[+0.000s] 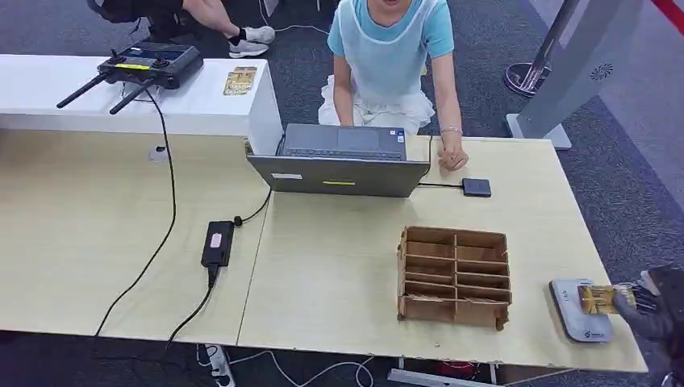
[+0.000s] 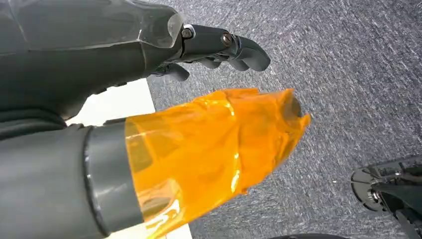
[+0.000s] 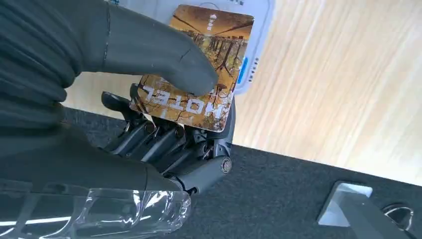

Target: Pass the card to the sensor for recognition and then transmit it.

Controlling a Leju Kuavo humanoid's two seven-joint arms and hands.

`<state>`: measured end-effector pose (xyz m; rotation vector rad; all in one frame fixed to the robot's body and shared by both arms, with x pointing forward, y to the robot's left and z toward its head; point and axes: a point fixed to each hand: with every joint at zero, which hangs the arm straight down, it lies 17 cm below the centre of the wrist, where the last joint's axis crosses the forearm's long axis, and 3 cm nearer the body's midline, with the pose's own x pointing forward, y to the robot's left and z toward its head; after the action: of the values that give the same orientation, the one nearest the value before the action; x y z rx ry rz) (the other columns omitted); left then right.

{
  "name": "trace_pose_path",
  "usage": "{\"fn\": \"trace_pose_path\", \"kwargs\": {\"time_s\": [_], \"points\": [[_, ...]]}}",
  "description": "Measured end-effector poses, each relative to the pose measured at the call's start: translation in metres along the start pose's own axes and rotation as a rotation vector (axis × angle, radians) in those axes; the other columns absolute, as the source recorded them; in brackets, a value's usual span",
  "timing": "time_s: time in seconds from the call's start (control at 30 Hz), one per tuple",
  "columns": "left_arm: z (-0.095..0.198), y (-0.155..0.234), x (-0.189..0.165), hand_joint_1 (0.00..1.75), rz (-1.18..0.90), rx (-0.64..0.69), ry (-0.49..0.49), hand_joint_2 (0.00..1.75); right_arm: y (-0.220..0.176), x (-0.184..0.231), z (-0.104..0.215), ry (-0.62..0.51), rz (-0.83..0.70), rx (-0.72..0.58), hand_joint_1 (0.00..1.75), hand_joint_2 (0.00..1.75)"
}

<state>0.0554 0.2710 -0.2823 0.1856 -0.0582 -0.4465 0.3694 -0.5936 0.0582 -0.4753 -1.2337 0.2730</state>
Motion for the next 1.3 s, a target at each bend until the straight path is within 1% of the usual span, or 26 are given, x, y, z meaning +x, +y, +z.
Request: {"fn": "trace_pose_path", "kwargs": {"time_s": [0.23, 0.47, 0.57, 0.73, 1.0, 1.17, 1.3], "points": [[0.0, 0.0, 0.0, 0.0, 0.006, 0.001, 0.0, 0.0, -0.016, 0.048, -0.011, -0.099, 0.013, -0.021, 1.75, 1.75], [0.0, 0.001, 0.0, 0.0, 0.01, 0.003, 0.006, 0.0, -0.031, 0.123, -0.031, -0.235, 0.091, -0.085, 1.75, 1.75], [0.0, 0.001, -0.001, 0.0, 0.009, 0.003, 0.009, 0.0, -0.033, 0.155, -0.04, -0.277, 0.176, -0.123, 1.75, 1.75], [0.0, 0.001, 0.0, 0.0, 0.0, 0.004, 0.013, 0.0, -0.034, 0.212, -0.059, -0.316, 0.425, -0.232, 1.75, 1.75], [0.0, 0.003, 0.006, 0.0, -0.026, 0.008, 0.002, 0.0, 0.005, 0.308, -0.082, -0.423, 0.751, -0.36, 1.75, 1.75], [0.001, 0.001, 0.007, 0.0, -0.038, 0.006, -0.002, 0.0, 0.037, 0.353, -0.088, -0.471, 0.895, -0.409, 1.75, 1.75], [0.001, 0.001, 0.009, 0.0, -0.055, 0.008, -0.007, 0.0, 0.061, 0.387, -0.09, -0.51, 0.971, -0.442, 1.75, 1.75]]}}
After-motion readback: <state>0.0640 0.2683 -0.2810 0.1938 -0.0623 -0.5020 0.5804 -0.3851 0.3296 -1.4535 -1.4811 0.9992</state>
